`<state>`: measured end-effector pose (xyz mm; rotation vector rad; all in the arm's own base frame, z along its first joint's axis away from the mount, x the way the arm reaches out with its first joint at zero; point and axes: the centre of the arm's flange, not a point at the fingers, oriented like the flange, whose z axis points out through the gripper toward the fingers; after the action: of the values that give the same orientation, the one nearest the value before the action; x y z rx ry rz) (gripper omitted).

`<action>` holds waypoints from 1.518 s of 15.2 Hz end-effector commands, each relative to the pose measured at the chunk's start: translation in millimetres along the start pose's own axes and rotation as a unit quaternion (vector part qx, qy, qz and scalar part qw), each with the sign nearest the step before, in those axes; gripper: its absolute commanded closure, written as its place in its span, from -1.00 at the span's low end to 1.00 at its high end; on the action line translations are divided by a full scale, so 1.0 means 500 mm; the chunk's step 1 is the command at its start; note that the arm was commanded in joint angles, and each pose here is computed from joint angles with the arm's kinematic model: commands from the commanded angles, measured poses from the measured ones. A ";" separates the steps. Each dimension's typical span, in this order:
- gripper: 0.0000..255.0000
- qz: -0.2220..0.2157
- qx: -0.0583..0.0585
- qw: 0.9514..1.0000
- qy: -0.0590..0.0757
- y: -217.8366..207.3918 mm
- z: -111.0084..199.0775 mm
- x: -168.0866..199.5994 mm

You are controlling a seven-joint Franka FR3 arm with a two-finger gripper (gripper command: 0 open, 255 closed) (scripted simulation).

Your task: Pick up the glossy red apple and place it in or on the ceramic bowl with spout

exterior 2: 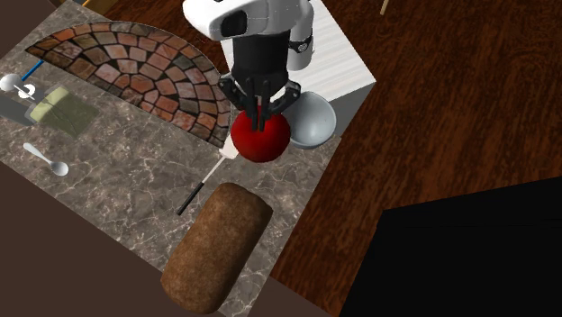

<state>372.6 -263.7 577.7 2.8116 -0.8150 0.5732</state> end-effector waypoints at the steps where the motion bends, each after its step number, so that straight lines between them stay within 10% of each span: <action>1: 1.00 0.000 0.000 1.000 0.000 -0.020 -0.032 -0.019; 14: 1.00 0.000 0.000 1.000 0.000 -0.194 -0.259 -0.195; 23: 1.00 0.000 0.000 1.000 0.000 -0.199 -0.172 -0.234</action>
<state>307.9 -101.8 611.2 2.8115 -0.8152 0.5721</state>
